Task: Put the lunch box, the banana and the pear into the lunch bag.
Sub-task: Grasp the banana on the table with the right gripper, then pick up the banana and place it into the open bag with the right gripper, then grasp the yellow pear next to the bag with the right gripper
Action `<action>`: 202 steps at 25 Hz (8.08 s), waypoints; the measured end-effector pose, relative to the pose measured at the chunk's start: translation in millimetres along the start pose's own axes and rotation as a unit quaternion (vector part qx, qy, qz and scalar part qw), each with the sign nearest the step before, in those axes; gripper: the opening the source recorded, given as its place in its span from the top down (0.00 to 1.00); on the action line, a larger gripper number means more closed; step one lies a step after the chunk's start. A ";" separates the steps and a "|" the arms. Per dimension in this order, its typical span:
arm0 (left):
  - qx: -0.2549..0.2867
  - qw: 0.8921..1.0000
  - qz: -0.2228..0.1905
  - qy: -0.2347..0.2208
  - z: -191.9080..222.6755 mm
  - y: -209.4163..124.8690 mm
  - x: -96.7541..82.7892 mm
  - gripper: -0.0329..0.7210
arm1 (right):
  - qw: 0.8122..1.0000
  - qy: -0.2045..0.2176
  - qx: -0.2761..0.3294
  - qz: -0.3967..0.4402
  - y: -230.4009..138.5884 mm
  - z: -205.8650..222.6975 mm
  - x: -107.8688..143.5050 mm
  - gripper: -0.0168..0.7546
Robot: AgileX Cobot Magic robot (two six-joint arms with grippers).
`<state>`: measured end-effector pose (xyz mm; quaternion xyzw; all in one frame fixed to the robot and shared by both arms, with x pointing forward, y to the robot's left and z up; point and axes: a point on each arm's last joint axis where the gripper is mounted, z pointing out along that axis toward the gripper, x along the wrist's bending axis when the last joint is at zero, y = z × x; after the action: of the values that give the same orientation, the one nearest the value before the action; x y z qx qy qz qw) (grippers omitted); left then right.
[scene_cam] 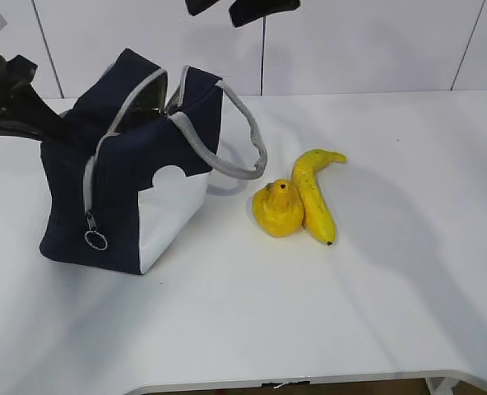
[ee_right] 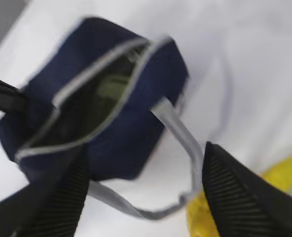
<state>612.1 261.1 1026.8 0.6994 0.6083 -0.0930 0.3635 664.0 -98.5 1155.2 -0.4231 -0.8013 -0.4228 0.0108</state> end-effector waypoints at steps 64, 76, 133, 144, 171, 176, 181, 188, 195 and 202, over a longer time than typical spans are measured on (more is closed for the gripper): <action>-0.004 1.000 -0.030 0.003 -18.9 -1.6 22.7 0.96 | 0.906 -0.302 0.217 0.201 -126.2 119.7 -129.9 0.27; -0.003 1.000 -0.027 0.006 -18.9 -1.9 23.1 0.96 | 0.902 -0.311 0.226 0.198 -114.2 108.9 -125.6 0.59; -0.082 0.988 -0.029 -0.130 -22.0 13.1 -1.1 0.96 | 0.965 0.062 0.044 0.252 -31.6 157.4 4.9 0.35; -0.075 0.990 -0.022 -0.121 -21.4 11.6 0.3 0.96 | 0.975 0.083 0.063 0.198 -20.6 130.5 22.1 0.27; -0.070 0.993 -0.020 -0.093 -28.3 9.1 14.4 0.96 | 0.999 -0.024 -0.026 -0.019 11.3 69.6 26.0 0.27; -0.066 0.993 -0.018 -0.093 -28.2 8.2 14.2 0.96 | 0.992 -0.097 -0.027 -0.070 14.4 57.4 18.7 0.27; -0.064 0.993 -0.018 -0.095 -28.2 7.8 13.9 0.96 | 0.988 -0.122 -0.033 -0.084 17.9 44.0 21.0 0.27; -0.059 0.994 -0.014 -0.090 -28.0 6.9 14.8 0.96 | 0.982 -0.169 0.028 -0.082 4.2 46.7 8.9 0.27; -0.057 0.994 -0.014 -0.089 -27.9 6.6 14.9 0.96 | 0.963 -0.235 0.098 -0.088 -19.3 18.9 6.8 0.27; -0.053 0.995 -0.010 -0.085 -27.7 5.8 15.7 0.96 | 0.952 -0.282 0.113 -0.032 -38.7 -9.6 11.1 0.27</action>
<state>612.6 290.7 1040.0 0.6627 0.5863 -0.1228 0.4495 627.0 -108.6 1139.7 -0.4947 -0.8277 -0.1932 -0.1813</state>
